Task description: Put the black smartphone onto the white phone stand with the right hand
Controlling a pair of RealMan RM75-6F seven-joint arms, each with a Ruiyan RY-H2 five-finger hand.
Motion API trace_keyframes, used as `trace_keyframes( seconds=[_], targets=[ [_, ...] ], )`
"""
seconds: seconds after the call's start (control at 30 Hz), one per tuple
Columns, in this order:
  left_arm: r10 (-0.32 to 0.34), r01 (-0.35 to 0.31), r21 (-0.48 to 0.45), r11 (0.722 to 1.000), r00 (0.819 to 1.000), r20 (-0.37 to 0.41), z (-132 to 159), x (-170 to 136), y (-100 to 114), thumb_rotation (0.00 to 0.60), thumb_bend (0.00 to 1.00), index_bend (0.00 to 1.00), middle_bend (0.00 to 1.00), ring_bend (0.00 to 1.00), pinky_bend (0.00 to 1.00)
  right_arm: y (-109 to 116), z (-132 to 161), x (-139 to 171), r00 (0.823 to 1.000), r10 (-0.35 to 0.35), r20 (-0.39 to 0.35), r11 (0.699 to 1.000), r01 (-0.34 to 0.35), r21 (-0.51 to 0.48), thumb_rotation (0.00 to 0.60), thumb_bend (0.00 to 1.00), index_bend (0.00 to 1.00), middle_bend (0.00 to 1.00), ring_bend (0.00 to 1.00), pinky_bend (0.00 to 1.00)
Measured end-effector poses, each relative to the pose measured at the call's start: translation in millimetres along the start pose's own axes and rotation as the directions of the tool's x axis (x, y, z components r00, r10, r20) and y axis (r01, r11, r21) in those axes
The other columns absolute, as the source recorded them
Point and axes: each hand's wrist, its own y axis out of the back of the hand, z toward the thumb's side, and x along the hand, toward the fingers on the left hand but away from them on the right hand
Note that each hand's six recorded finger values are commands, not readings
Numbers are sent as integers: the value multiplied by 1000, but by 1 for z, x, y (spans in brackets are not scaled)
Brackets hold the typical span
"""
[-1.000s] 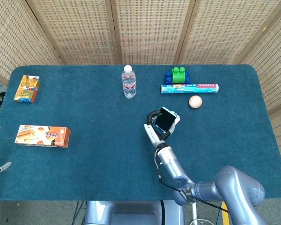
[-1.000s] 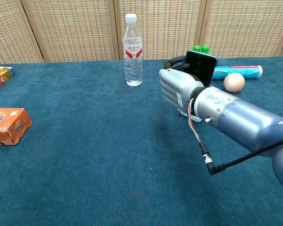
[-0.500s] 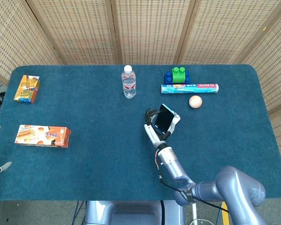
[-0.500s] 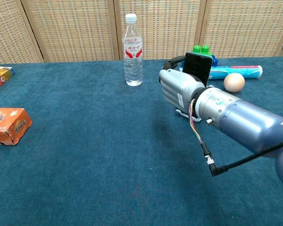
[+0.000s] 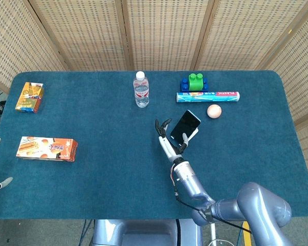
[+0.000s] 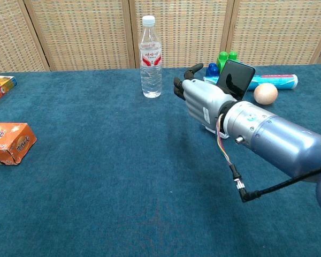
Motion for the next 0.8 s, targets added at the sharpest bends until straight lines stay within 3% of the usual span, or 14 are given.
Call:
trace_keyframes(
  seconds=[0.3,0.47,0.67,0.73,0.8],
  targets=[
    [0,0,-1,1000,1000,1,2,0,1,600,0,0,0,0,0,-3,-11,9,1000,14,21,999,-13,-50,600,401,113,0,17,286],
    [6,-6,-9,1000,1000,7,1,-2,2,600,0,0,0,0,0,-12,-33,24,998,38,49,982,-28,-186,600,401,113,2,29,284],
    [21,-21,-16,1000,999,28,3,-6,5,600,0,0,0,0,0,-50,-71,46,991,52,126,922,1,-388,600,381,113,19,33,245],
    [30,-29,-16,999,999,35,4,-8,6,600,0,0,0,0,0,-68,-82,57,987,58,148,886,18,-464,600,311,113,19,33,228],
    [40,-39,-15,999,998,41,4,-10,7,600,0,0,0,0,0,-83,-89,66,984,64,164,844,34,-535,600,180,113,18,33,214]
  ],
)
